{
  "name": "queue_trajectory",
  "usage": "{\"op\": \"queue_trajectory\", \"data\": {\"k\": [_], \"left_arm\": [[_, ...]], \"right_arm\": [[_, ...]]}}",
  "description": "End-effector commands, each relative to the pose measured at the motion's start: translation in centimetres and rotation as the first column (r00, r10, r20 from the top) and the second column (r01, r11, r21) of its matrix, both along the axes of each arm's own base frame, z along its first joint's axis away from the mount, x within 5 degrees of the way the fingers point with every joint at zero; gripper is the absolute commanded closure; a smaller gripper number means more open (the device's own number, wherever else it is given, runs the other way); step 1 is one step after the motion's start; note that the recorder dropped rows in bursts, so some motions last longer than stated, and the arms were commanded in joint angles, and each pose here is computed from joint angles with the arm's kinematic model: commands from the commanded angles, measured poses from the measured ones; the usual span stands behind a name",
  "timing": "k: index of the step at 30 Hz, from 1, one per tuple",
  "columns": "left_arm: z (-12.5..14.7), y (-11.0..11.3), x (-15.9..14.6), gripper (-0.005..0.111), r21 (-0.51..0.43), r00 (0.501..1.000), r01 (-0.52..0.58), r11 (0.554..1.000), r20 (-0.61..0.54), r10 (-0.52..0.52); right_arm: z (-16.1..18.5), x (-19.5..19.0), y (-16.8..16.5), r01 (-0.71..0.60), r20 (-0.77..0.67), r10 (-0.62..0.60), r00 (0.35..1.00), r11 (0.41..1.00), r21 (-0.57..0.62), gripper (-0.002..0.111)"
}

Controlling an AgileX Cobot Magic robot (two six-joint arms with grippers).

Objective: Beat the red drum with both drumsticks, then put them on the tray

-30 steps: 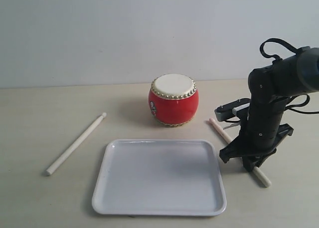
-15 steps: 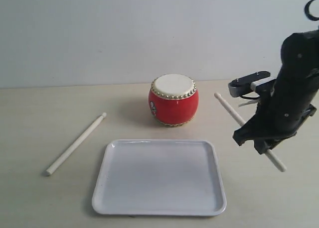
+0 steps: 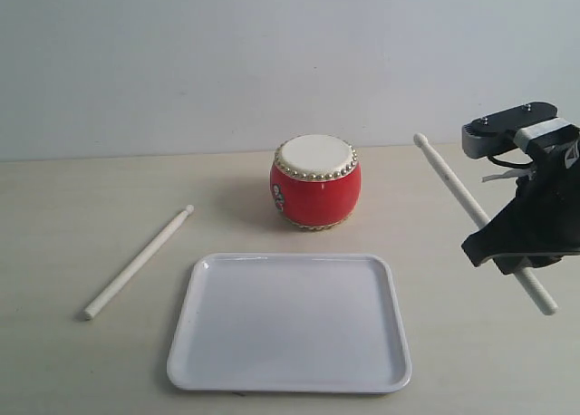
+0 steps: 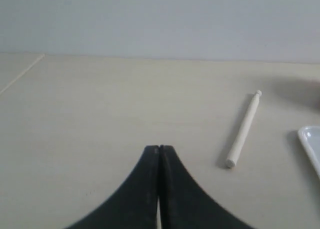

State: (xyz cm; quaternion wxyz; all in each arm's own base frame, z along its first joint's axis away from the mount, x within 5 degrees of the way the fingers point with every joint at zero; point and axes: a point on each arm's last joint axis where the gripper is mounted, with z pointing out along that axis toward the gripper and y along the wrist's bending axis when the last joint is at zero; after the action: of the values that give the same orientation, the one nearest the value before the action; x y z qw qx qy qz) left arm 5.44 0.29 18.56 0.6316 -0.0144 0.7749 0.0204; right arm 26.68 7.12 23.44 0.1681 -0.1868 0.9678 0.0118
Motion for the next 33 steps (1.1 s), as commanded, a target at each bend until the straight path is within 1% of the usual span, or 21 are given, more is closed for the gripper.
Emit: {"op": "queue_trajectory", "data": {"k": [1, 4, 5, 6, 7, 8, 9, 10, 12, 13, 14, 16, 17, 18, 19, 21, 23, 27, 29, 30, 33], "left_arm": [[1.3, 0.0, 0.2, 0.107, 0.046, 0.992, 0.001, 0.999, 0.128, -0.007], [1.5, 0.0, 0.2, 0.107, 0.022, 0.989, 0.001, 1.0, 0.15, -0.004], [1.8, 0.0, 0.2, 0.107, -0.057, 0.982, 0.003, 0.998, 0.188, 0.007], [2.3, -0.1, 0.2, 0.107, -0.199, 0.97, 0.014, 0.98, 0.242, 0.035], [2.5, 0.0, 0.2, 0.107, -0.263, 0.962, 0.022, 0.965, 0.268, 0.051], [2.7, 0.0, 0.2, 0.107, -0.361, 0.957, 0.035, 0.932, 0.281, 0.073], [2.8, 0.0, 0.2, 0.107, -0.42, 0.954, 0.043, 0.906, 0.287, 0.088], [2.8, 0.0, 0.2, 0.107, -0.45, 0.951, 0.05, 0.892, 0.295, 0.096], [3.2, 0.0, 0.1, 0.107, -0.451, 0.938, 0.063, 0.89, 0.331, 0.101], [3.4, 0.1, 0.1, 0.107, -0.492, 0.928, 0.079, 0.867, 0.354, 0.116], [3.9, 0.2, 0.0, 0.107, -0.531, 0.907, 0.106, 0.841, 0.398, 0.137], [5.3, 0.5, -0.5, 0.107, -0.567, 0.83, 0.187, 0.802, 0.528, 0.18], [5.4, 0.6, -0.5, 0.107, -0.583, 0.818, 0.199, 0.788, 0.542, 0.194], [6.1, 0.6, -0.5, 0.107, -0.614, 0.822, 0.2, 0.764, 0.529, 0.21], [6.5, 0.6, -0.1, 0.107, -0.632, 0.851, 0.173, 0.756, 0.482, 0.209], [7.9, 0.5, 1.3, 0.107, -0.614, 0.905, 0.104, 0.782, 0.384, 0.182], [9.9, 0.4, 2.9, 0.107, -0.6, 0.937, 0.061, 0.797, 0.309, 0.161], [14.4, 0.2, 8.7, 0.107, -0.491, 0.993, -0.032, 0.87, 0.081, 0.083], [15.5, 0.1, 11.6, 0.107, -0.405, 0.997, -0.059, 0.913, -0.073, 0.032], [16.4, 0.0, 13.5, 0.107, -0.33, 0.987, -0.048, 0.943, -0.162, -0.007], [17.9, -0.1, 17.9, 0.107, -0.177, 0.931, 0.019, 0.984, -0.356, -0.082]], "right_arm": [[0.1, -0.1, -0.2, -0.004, 0.005, 0.004, 1.0, 1.0, -0.002, 0.108], [0.1, 0.0, -0.1, -0.01, 0.02, 0.01, 1.0, 1.0, 0.0, 0.108], [0.1, 0.1, -0.1, -0.01, 0.033, 0.01, 0.999, 1.0, 0.003, 0.108], [0.2, 0.2, -0.1, -0.01, 0.04, 0.01, 0.999, 1.0, 0.005, 0.108], [0.2, 0.2, -0.1, -0.01, 0.042, 0.01, 0.999, 1.0, 0.005, 0.108], [0.2, 0.2, -0.1, -0.01, 0.042, 0.01, 0.999, 1.0, 0.005, 0.108], [0.2, 0.2, -0.1, -0.01, 0.042, 0.01, 0.999, 1.0, 0.005, 0.108], [0.2, 0.2, -0.1, -0.01, 0.042, 0.01, 0.999, 1.0, 0.005, 0.108], [0.2, 0.2, -0.1, -0.01, 0.04, 0.01, 0.999, 1.0, 0.005, 0.108], [0.2, 0.2, -0.1, -0.01, 0.038, 0.01, 0.999, 1.0, 0.004, 0.108], [0.2, 0.2, -0.1, -0.01, 0.038, 0.01, 0.999, 1.0, 0.004, 0.108], [0.2, 0.2, -0.1, -0.01, 0.046, 0.01, 0.999, 1.0, 0.006, 0.108], [0.2, 0.3, -0.1, -0.01, 0.055, 0.01, 0.998, 1.0, 0.008, 0.108], [0.2, 0.4, 0.0, -0.01, 0.061, 0.01, 0.998, 1.0, 0.01, 0.108], [0.3, 0.4, 0.0, -0.01, 0.066, 0.009, 0.998, 1.0, 0.011, 0.108], [0.3, 0.5, 0.0, -0.01, 0.079, 0.009, 0.997, 1.0, 0.014, 0.108], [0.3, 0.5, 0.0, -0.01, 0.083, 0.009, 0.997, 1.0, 0.015, 0.108], [0.3, 0.6, 0.0, -0.011, 0.085, 0.009, 0.996, 1.0, 0.016, 0.108], [0.3, 0.6, 0.1, -0.005, 0.084, 0.002, 0.996, 1.0, 0.028, 0.108], [0.3, 0.5, 0.2, -0.007, 0.082, 0.004, 0.997, 0.999, 0.037, 0.108], [0.4, 0.5, 0.4, -0.026, 0.082, 0.021, 0.996, 0.998, 0.054, 0.108]]}}
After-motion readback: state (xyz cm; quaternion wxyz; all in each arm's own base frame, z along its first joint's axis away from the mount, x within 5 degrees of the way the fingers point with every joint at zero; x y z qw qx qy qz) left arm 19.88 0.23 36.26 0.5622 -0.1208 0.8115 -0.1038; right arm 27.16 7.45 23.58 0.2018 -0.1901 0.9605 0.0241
